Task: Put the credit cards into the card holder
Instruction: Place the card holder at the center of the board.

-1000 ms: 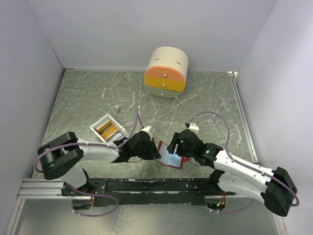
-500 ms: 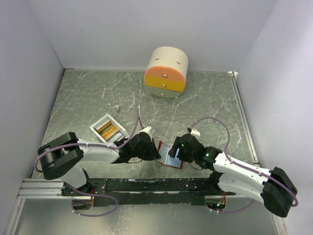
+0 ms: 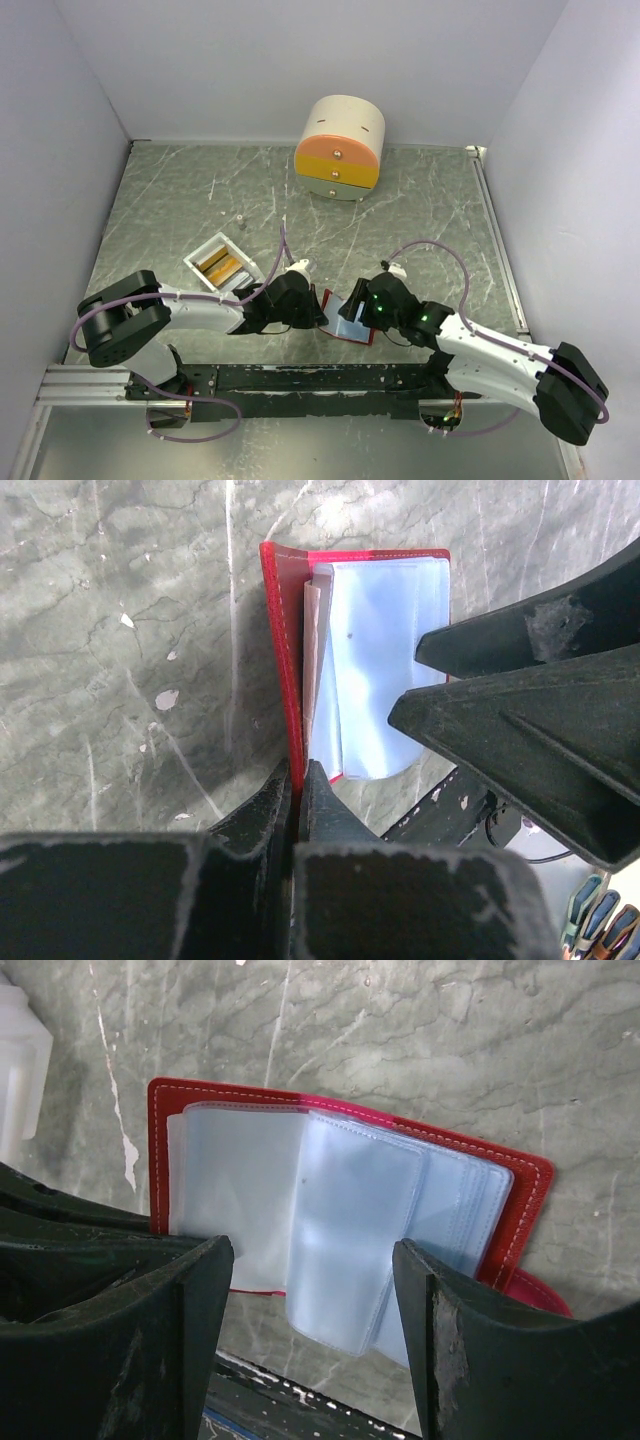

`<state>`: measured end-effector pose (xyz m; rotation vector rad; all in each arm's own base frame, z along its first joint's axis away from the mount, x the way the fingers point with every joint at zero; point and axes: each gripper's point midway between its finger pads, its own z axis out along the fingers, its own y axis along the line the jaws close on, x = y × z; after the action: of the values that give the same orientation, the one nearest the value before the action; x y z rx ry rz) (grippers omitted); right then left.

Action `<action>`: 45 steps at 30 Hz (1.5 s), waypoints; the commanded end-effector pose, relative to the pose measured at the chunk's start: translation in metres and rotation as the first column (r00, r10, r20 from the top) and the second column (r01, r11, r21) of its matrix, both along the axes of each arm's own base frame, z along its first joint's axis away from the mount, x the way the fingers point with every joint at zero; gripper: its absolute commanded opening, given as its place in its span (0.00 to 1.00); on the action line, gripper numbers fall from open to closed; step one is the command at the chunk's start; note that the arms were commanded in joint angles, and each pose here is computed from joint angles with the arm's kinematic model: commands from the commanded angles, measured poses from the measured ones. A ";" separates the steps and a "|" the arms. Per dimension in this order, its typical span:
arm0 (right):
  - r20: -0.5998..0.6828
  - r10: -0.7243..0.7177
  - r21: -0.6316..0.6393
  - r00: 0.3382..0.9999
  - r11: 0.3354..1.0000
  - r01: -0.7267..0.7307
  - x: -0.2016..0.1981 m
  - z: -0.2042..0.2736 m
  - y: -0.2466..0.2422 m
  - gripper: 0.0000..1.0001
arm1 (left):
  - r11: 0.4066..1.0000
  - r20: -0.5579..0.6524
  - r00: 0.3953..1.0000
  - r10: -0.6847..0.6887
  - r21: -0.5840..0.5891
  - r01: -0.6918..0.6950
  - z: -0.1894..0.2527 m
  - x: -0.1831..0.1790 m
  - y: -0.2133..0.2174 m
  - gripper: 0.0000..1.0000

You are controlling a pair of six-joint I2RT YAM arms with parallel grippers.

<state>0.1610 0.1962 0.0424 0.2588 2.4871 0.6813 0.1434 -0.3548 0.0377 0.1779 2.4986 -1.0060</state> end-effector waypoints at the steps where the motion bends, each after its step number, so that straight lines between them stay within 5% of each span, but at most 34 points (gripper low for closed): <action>1: 0.026 0.007 0.089 1.000 0.996 -0.009 0.003 0.009 0.011 0.66 | 1.000 0.017 1.000 0.003 -0.003 -0.003 0.005 0.001 -0.004 0.07; 11: -0.032 -0.039 0.204 0.999 0.978 0.045 -0.003 0.000 0.019 0.68 | 1.000 0.025 1.000 0.000 0.005 0.000 0.008 0.001 -0.005 0.07; 30: 0.068 -0.104 0.538 0.992 0.841 0.051 0.009 0.045 0.041 0.74 | 1.000 -0.006 1.000 0.017 -0.020 -0.018 0.003 -0.003 -0.005 0.07; 45: 0.136 -0.047 0.502 0.990 0.865 -0.028 0.016 0.053 0.053 0.73 | 0.991 -0.010 0.995 0.098 -0.085 -0.099 0.017 -0.004 0.012 0.38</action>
<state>0.1695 0.2413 0.0775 0.4415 2.1863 1.2589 0.1375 -0.3461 0.0444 0.0818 2.4914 -1.0394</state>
